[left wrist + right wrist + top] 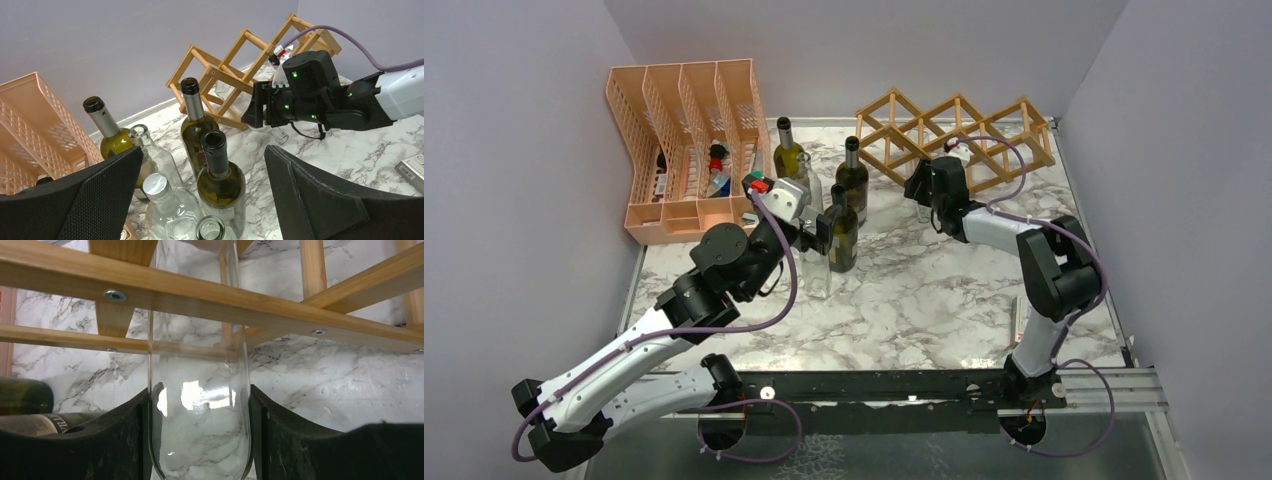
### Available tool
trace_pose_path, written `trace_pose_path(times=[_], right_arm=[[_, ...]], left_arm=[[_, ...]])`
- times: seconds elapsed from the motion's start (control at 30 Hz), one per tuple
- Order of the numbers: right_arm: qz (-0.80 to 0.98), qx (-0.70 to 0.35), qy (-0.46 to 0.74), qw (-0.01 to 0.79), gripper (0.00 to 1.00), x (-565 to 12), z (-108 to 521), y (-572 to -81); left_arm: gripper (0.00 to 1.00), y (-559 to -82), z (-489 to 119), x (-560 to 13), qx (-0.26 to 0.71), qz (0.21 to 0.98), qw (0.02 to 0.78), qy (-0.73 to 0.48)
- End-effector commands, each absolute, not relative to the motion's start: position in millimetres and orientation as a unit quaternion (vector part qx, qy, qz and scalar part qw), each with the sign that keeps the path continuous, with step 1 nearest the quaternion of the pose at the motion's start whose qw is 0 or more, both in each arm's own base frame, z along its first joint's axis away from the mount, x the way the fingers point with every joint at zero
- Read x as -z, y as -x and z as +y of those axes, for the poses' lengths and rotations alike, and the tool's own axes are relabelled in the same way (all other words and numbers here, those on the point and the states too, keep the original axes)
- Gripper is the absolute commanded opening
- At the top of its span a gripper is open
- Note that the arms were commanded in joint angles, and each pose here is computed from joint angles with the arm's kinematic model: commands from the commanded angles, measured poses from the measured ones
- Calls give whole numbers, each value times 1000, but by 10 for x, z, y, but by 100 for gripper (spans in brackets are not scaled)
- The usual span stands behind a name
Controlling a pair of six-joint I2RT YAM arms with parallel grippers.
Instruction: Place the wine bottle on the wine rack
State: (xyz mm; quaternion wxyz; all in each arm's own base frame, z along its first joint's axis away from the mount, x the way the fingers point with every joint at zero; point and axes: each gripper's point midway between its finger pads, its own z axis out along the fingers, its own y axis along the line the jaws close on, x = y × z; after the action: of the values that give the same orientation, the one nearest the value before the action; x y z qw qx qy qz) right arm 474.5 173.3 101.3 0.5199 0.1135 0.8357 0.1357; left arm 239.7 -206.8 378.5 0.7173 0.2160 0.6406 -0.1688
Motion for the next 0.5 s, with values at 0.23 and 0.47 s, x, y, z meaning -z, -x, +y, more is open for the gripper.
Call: trace_pose_path(times=[0.23,0.47], right_arm=[[783,-172,-142,580,26,-1385,1837,-5278],[790,-161,-154,572,55,-1225,1815,-5322]], left_arm=[[99,-2347,-2092,-3908,182,629,722,-222],[99,-2349,-2096,-3895,180,630,721,-224]])
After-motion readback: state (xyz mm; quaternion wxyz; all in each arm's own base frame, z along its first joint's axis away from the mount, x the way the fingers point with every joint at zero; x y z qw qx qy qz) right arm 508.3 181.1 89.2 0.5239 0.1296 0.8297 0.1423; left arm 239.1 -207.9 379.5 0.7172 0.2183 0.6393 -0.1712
